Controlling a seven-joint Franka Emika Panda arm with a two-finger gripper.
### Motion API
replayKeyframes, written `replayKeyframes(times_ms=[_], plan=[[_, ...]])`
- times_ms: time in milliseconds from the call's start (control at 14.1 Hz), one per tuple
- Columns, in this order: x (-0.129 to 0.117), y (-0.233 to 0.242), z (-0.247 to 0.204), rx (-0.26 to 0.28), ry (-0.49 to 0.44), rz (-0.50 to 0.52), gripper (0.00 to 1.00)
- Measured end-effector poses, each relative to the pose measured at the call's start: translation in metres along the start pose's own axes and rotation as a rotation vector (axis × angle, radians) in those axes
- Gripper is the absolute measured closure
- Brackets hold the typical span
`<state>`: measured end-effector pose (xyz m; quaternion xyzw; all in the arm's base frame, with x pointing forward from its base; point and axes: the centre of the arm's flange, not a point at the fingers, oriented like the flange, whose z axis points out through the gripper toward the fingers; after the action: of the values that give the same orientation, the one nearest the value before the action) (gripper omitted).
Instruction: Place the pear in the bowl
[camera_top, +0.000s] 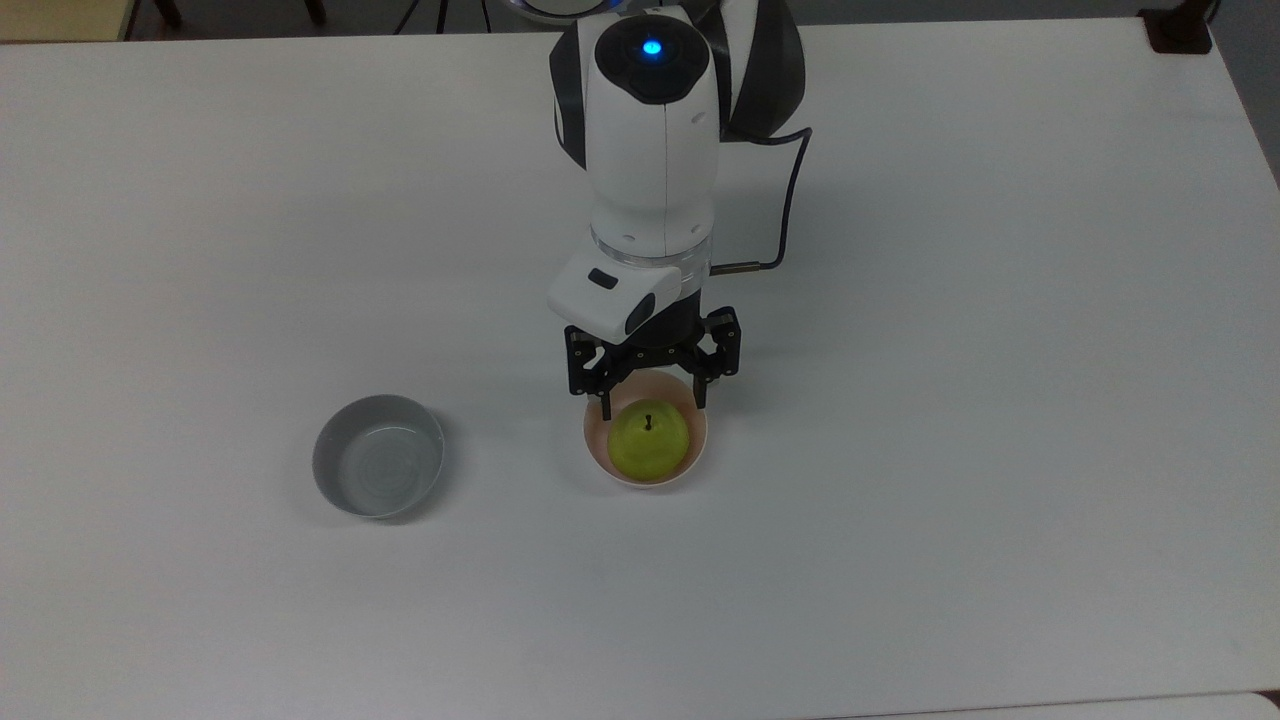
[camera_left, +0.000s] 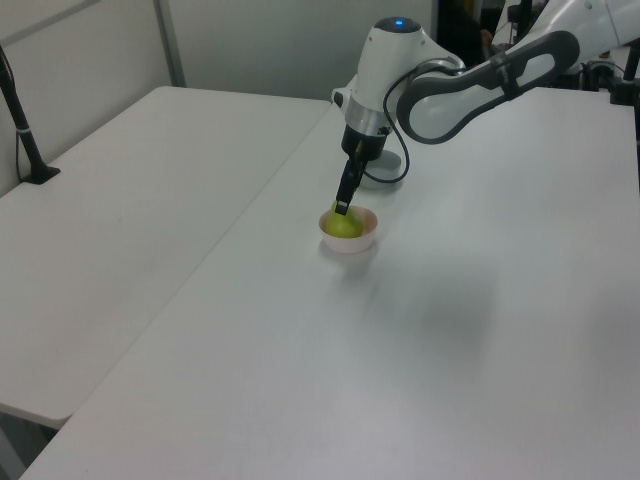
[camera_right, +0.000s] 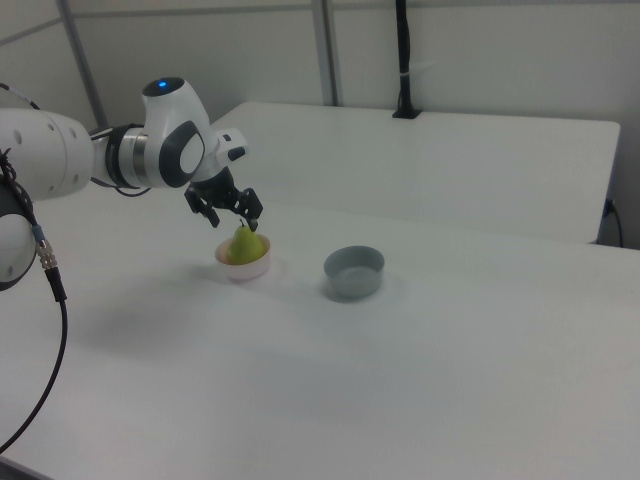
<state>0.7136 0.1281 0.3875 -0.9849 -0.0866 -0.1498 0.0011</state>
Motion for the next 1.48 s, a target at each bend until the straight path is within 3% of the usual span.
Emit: replayKeyframes(times_ms=[212, 354, 707, 990, 1485], plan=[[0.003, 0.002, -0.020, -0.004, -0.015, 0.003, 0.00], [-0.003, 0.010, -0.050, -0.018, -0.086, 0.014, 0.00], [-0.039, 0.058, -0.160, -0.056, -0.261, 0.088, 0.00], [-0.070, 0.084, -0.231, -0.067, -0.282, 0.110, 0.00], [-0.087, 0.084, -0.255, -0.070, -0.287, 0.110, 0.00]])
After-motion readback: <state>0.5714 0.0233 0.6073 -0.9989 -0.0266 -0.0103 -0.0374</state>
